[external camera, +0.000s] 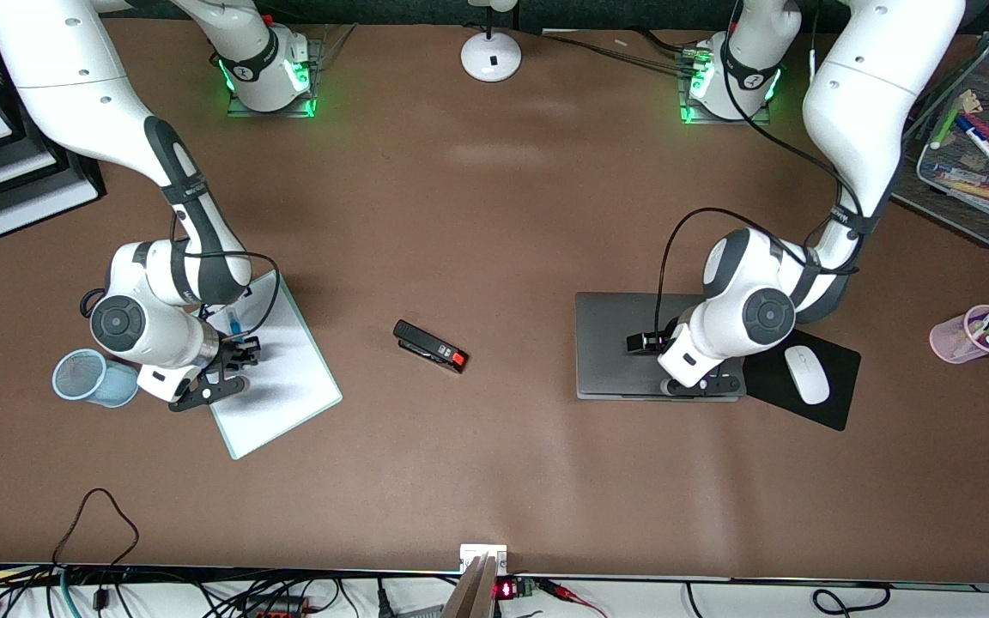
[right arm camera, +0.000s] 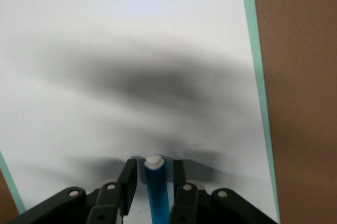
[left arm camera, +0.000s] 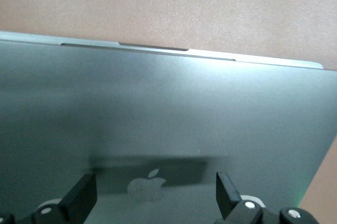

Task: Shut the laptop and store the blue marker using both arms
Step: 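Push the laptop lid down shut with the left gripper, then lift the marker with the right gripper while the left gripper withdraws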

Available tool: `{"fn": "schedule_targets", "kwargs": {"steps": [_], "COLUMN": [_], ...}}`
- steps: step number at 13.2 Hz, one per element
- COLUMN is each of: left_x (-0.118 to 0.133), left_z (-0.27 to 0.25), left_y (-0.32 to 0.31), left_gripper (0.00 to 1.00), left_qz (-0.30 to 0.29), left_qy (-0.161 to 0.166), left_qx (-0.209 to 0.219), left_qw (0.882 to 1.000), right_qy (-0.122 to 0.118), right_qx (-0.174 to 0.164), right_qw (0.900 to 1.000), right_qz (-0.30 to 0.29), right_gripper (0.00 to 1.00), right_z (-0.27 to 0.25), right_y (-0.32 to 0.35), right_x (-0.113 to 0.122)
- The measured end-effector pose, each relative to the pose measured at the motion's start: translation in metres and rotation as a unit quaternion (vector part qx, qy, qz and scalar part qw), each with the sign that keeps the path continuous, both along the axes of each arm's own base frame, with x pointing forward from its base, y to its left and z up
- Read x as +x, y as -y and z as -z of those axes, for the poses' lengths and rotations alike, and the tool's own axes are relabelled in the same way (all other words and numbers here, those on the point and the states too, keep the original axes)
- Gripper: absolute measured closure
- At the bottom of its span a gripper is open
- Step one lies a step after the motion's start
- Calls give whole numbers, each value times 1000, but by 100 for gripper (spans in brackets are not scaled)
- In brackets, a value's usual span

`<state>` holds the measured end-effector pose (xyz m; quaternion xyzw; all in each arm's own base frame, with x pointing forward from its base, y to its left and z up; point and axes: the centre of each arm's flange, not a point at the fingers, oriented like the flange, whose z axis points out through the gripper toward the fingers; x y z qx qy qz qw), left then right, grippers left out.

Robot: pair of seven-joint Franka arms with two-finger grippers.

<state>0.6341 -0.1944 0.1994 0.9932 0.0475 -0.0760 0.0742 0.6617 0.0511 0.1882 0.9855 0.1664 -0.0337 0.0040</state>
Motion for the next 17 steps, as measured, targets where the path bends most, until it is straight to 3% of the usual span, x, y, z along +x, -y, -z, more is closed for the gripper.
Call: {"fn": "schedule_targets", "kwargs": {"steps": [4, 5, 8, 13, 17], "left_x": [10, 14, 21, 19, 11], "left_z": [0, -4, -34, -127, -184], "left_y": [-5, -8, -18, -34, -62], "left_gripper": [0, 0, 0, 0, 0], "left_qz": [-4, -3, -2, -3, -6], "left_qy": [8, 13, 11, 22, 23], "left_qx": [1, 4, 16, 40, 56], "left_qw": [1000, 1000, 1000, 999, 998], "right_qy": [-3, -2, 5, 35, 86], "right_qx": [0, 0, 1, 2, 19], "right_qw": [1000, 1000, 1000, 999, 995], "right_qz": [0, 1, -6, -14, -37], "right_gripper": [73, 81, 82, 82, 82], "right_z": [4, 5, -1, -56, -141], "right_y": [0, 0, 0, 5, 39], "right_x": [-1, -1, 4, 37, 54]}}
